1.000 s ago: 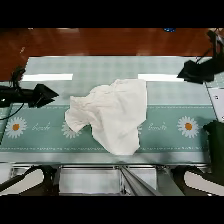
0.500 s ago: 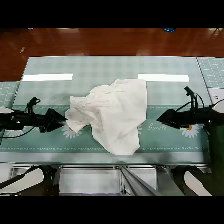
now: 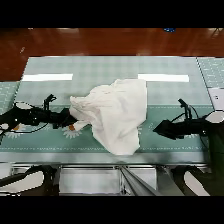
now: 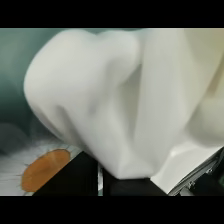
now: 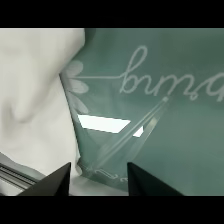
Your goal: Fold the shirts.
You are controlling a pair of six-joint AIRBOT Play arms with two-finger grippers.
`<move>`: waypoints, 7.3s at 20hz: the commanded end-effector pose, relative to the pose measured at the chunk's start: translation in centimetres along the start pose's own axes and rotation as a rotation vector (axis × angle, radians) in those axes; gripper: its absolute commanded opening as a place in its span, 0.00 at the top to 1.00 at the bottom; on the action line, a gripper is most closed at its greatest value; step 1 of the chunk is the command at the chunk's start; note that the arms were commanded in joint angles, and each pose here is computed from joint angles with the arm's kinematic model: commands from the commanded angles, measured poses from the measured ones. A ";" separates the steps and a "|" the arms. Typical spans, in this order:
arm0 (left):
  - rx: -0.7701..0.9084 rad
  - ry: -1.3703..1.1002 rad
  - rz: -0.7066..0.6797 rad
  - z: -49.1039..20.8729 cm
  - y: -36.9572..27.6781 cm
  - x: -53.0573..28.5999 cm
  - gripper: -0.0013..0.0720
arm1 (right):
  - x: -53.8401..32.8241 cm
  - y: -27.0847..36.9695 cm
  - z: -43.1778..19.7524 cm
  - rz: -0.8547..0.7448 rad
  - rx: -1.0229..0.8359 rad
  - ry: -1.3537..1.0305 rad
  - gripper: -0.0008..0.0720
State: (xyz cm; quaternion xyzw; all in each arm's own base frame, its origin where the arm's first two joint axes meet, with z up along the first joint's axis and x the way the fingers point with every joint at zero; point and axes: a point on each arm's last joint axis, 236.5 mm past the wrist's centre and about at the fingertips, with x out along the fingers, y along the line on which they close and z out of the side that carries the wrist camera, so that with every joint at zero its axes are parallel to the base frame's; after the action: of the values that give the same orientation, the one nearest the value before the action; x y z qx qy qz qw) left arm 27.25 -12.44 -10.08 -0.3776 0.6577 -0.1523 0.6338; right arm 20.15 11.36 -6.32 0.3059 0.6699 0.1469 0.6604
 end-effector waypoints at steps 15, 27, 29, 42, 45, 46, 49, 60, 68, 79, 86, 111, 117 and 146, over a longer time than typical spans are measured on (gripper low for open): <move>0.077 0.032 -0.046 -0.3 -2.6 -0.1 0.94 | 9.9 10.7 -2.9 0.189 -0.182 0.161 0.96; 0.753 -0.904 -0.267 1.5 -29.9 -35.2 0.94 | -33.5 30.4 8.9 0.028 -0.811 -0.825 0.96; 0.896 -1.099 -0.214 -2.8 -33.9 -40.8 0.94 | -38.3 31.7 6.0 -0.008 -0.864 -0.976 0.96; 1.022 -1.463 0.268 -18.4 -32.3 -48.6 0.94 | -44.3 25.5 -6.4 -0.210 -0.752 -1.153 0.96; 0.944 -1.325 0.267 -15.6 -30.1 -46.0 0.94 | -41.3 23.8 -4.5 -0.230 -0.697 -1.042 0.96; 0.914 -1.254 0.266 -14.0 -29.1 -44.3 0.94 | -39.9 23.0 -3.2 -0.237 -0.674 -0.998 0.96; 0.783 -1.000 0.218 -7.4 -24.7 -37.1 0.94 | -34.4 20.3 2.2 -0.249 -0.604 -0.887 0.96; 0.313 -0.484 0.076 16.3 -9.4 -13.6 0.94 | -10.1 9.5 26.0 -0.257 -0.365 -0.481 0.96; 0.326 -0.380 0.039 21.3 -10.9 -12.4 0.29 | -10.2 12.8 33.8 0.065 -0.125 -0.502 0.42; -0.238 -0.229 0.249 2.8 11.8 -16.9 0.29 | -12.1 -0.9 19.1 -0.054 0.030 -0.319 0.43; -0.443 -0.136 0.105 -4.1 13.8 -11.9 0.29 | -7.9 1.7 10.1 0.102 -0.044 -0.313 0.43; -0.220 -0.109 -0.027 -2.8 8.4 -6.4 0.94 | -6.0 -11.2 2.8 -0.121 0.337 -0.121 0.42; -0.220 -0.108 -0.027 -2.8 8.4 -6.4 0.94 | -2.6 -9.7 2.0 -0.094 0.295 0.025 0.42; 0.990 -1.748 0.294 -15.1 -33.6 -53.2 0.94 | -45.5 27.4 -1.8 -0.192 -0.772 -1.291 0.96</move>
State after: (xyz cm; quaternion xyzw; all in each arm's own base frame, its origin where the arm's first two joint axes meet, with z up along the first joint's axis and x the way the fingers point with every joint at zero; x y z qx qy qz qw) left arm 23.91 -2.99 49.11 -0.0459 -0.0785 -0.0786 0.9928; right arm 26.52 6.04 45.54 0.0488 0.0881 0.1485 0.9838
